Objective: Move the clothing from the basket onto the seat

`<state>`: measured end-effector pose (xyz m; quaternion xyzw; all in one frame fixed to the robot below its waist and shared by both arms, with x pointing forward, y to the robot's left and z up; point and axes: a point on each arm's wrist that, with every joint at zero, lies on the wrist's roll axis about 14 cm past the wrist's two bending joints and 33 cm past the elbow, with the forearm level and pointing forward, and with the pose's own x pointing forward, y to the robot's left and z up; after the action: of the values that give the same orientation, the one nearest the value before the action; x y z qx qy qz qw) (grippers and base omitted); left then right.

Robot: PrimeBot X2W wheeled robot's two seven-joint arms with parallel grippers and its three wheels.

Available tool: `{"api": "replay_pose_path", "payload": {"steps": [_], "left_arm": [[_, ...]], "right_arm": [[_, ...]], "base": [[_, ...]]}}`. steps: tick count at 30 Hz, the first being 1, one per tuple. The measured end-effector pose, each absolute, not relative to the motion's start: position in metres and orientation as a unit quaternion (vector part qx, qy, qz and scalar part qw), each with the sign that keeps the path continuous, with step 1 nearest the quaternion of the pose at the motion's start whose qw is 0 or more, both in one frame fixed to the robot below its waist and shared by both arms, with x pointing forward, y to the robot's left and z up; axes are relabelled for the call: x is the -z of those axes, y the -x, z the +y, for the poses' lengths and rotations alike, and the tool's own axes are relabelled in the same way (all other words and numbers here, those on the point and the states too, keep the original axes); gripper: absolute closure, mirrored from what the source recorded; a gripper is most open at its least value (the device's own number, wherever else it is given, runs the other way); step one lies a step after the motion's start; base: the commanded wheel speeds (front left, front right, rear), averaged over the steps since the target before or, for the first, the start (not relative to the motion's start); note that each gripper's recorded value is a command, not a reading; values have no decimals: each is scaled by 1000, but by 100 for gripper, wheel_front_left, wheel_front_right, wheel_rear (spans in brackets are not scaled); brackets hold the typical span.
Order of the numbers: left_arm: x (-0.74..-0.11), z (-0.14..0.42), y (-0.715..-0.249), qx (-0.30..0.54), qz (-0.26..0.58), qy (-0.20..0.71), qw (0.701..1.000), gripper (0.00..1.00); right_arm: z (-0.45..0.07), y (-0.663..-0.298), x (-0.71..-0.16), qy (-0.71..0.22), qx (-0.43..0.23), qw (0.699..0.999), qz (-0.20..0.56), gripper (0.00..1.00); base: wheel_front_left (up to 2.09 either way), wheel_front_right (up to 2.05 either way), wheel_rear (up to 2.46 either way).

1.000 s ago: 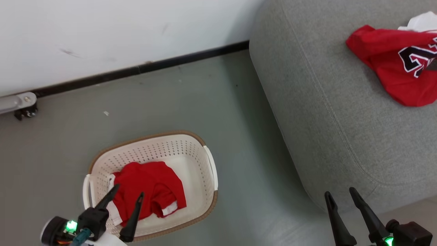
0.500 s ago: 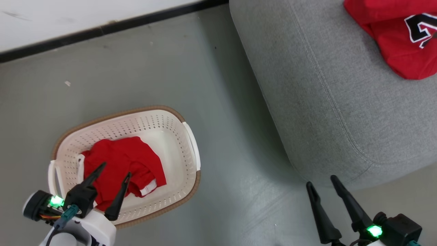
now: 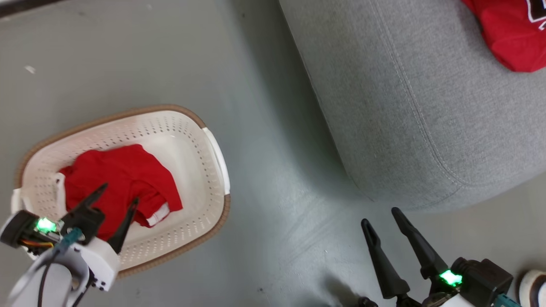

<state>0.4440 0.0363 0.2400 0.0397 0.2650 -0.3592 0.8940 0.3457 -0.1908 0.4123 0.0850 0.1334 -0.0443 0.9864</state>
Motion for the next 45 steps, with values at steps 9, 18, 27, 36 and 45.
{"api": "replay_pose_path", "payload": {"steps": [9,18,27,36,45], "left_arm": [[-195,31,-453,365,325,-45,871,0],[-154,22,-442,405,378,-83,829,0],[-121,13,-436,445,413,-129,784,0],[-104,8,-433,458,427,-138,767,0],[-90,2,-406,490,445,-146,735,0]], "right_arm": [[-193,-357,-405,-83,49,985,140,0],[-197,-360,-395,-77,58,983,154,0],[-198,-364,-389,-84,65,981,161,0],[-202,-363,-386,-78,74,980,168,0],[-214,-365,-390,-79,94,979,161,0]], "base": [[0,0,0],[0,0,0],[0,0,0],[0,0,0],[0,0,0]]}}
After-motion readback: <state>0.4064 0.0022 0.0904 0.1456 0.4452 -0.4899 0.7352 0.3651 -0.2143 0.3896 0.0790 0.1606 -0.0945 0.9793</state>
